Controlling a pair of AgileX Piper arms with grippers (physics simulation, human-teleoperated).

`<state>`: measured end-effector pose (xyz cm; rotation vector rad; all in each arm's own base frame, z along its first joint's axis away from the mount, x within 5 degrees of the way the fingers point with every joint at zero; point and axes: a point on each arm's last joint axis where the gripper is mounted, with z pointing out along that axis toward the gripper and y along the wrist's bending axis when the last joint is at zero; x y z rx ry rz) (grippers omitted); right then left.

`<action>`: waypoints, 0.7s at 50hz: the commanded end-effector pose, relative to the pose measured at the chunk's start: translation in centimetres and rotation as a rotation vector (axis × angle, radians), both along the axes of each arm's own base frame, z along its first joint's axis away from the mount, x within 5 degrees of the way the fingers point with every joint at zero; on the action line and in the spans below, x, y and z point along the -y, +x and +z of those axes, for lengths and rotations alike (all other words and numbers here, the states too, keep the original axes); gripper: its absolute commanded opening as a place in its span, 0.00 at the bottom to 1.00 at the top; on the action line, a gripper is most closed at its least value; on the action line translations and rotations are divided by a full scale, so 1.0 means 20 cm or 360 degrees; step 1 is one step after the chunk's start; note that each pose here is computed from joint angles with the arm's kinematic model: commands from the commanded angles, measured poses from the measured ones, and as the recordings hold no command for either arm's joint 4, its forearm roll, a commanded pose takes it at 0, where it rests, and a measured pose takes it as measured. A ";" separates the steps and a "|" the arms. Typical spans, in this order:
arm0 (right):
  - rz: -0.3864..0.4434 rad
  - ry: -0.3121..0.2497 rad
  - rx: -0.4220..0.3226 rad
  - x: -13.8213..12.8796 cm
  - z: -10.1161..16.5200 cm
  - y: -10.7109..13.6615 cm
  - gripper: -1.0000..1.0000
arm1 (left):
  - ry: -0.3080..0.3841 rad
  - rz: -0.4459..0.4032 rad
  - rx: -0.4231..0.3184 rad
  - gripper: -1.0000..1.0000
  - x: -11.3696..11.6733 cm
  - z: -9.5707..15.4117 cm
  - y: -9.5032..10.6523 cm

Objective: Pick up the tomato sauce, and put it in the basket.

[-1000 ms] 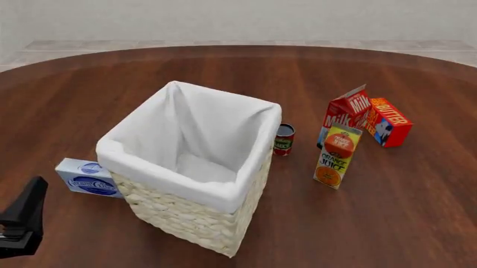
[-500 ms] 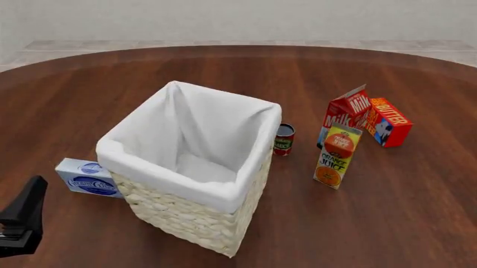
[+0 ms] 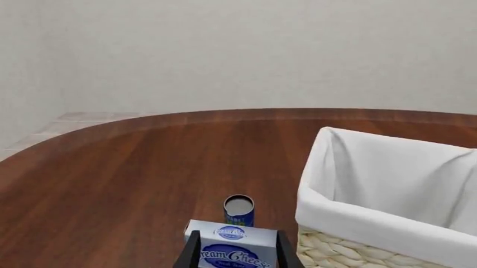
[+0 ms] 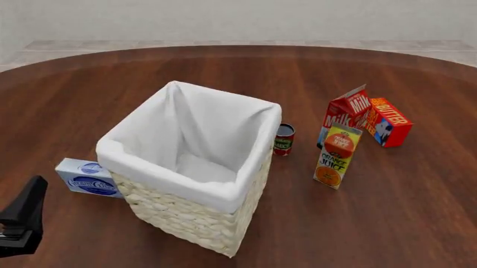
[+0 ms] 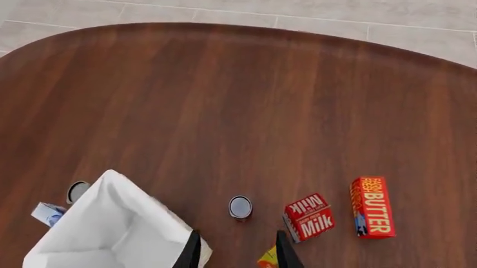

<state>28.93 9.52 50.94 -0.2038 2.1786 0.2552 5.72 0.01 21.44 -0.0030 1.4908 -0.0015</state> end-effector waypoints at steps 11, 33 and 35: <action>-0.0067 -0.0028 -0.0105 -0.01 -0.11 0.27 1.00 | 0.0000 0.0000 0.0000 1.00 0.00 0.00 0.00; -0.0091 -0.0041 -0.0248 -0.06 -0.34 0.42 1.00 | 0.0000 0.0000 0.0000 1.00 0.00 0.00 0.00; -0.0090 -0.0040 -0.0253 -0.06 -0.35 0.43 1.00 | 0.0000 0.0000 0.0000 1.00 0.00 0.00 0.00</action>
